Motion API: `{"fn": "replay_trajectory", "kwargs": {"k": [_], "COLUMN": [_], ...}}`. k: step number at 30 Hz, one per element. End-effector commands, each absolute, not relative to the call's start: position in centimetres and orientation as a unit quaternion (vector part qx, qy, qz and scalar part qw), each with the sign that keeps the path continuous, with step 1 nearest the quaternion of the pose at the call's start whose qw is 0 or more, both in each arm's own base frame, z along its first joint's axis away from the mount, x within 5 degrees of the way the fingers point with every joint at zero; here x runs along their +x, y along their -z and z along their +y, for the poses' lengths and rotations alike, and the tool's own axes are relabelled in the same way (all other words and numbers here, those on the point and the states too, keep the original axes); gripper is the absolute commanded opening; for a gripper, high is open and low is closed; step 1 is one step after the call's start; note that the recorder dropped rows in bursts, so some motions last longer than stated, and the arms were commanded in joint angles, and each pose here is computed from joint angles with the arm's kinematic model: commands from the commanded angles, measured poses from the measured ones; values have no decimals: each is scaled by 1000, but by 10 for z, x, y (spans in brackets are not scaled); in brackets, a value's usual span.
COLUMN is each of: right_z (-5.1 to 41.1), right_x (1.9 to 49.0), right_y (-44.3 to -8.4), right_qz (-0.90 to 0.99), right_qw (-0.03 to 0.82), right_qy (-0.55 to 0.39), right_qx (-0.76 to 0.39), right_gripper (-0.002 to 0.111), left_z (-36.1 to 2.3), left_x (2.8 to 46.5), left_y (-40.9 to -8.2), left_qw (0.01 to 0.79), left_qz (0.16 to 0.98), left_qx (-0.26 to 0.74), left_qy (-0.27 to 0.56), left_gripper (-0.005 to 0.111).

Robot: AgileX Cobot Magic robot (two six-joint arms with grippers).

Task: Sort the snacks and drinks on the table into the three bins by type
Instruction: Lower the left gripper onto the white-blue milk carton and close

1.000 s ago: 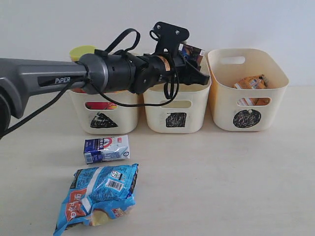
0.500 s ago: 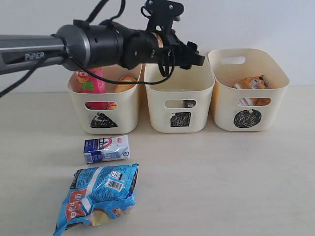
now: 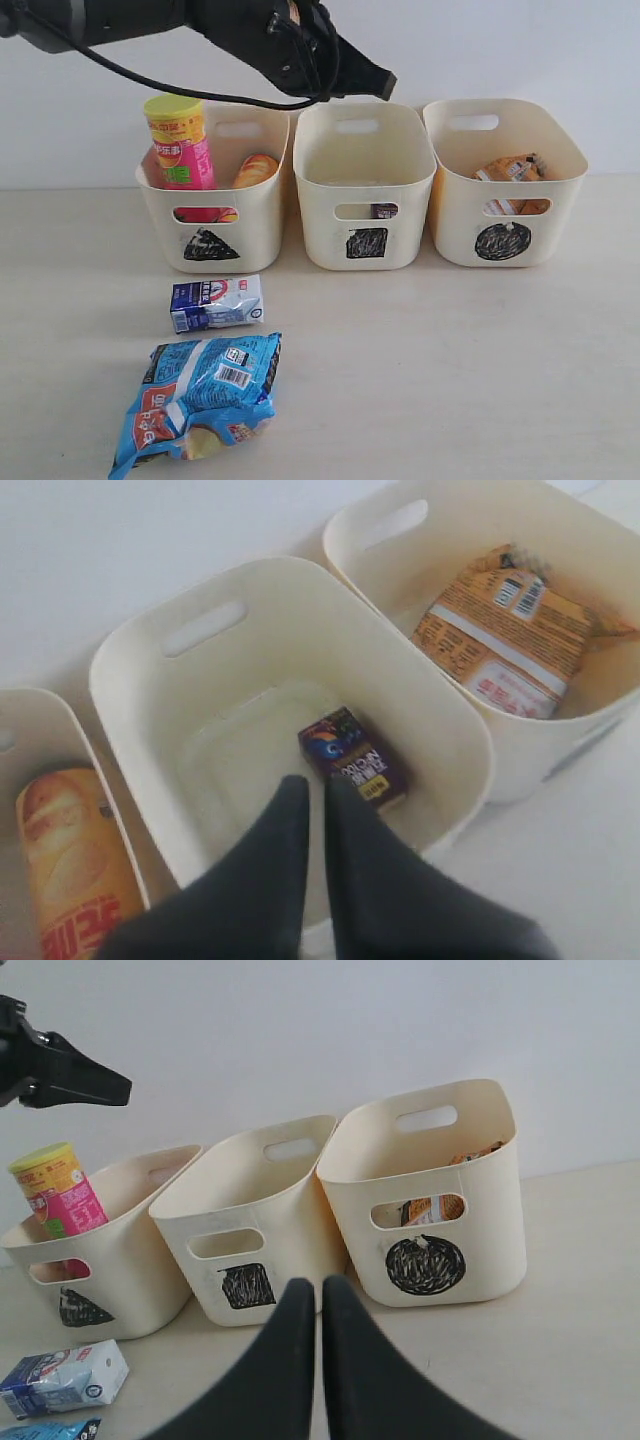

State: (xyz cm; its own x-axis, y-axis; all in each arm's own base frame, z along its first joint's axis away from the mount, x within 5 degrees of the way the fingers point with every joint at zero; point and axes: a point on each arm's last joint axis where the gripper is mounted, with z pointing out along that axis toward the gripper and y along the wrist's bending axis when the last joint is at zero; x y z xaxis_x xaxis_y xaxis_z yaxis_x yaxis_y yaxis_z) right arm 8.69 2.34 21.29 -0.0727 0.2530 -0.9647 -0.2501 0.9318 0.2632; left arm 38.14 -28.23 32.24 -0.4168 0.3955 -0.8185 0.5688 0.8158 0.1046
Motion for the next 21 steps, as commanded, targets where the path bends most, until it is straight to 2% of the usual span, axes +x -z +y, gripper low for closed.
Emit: {"fn": "replay_trajectory", "kwargs": {"k": [1,13,16,21], "right_z": [23,23,23,23], "right_x": [87,87,87,87], "right_y": [-212,-211,-211,-211], "right_qz": [709,710,711,711], "right_qw": [681,680,679,679], "right_qy": [-183,-183,-183,-183], "right_qx": [2,2,2,2], "right_gripper": [0,0,0,0], "left_z": [-288,-239,-225,-207], "left_x": [342,277,265,252], "left_y": [-331,-335,-330,-315], "left_qw": [437,392,349,231], "left_qz": [832,846,863,882], "left_qx": [325,355,362,410], "left_qy": [101,68,44,-28], "left_gripper": [4,4,4,4]}}
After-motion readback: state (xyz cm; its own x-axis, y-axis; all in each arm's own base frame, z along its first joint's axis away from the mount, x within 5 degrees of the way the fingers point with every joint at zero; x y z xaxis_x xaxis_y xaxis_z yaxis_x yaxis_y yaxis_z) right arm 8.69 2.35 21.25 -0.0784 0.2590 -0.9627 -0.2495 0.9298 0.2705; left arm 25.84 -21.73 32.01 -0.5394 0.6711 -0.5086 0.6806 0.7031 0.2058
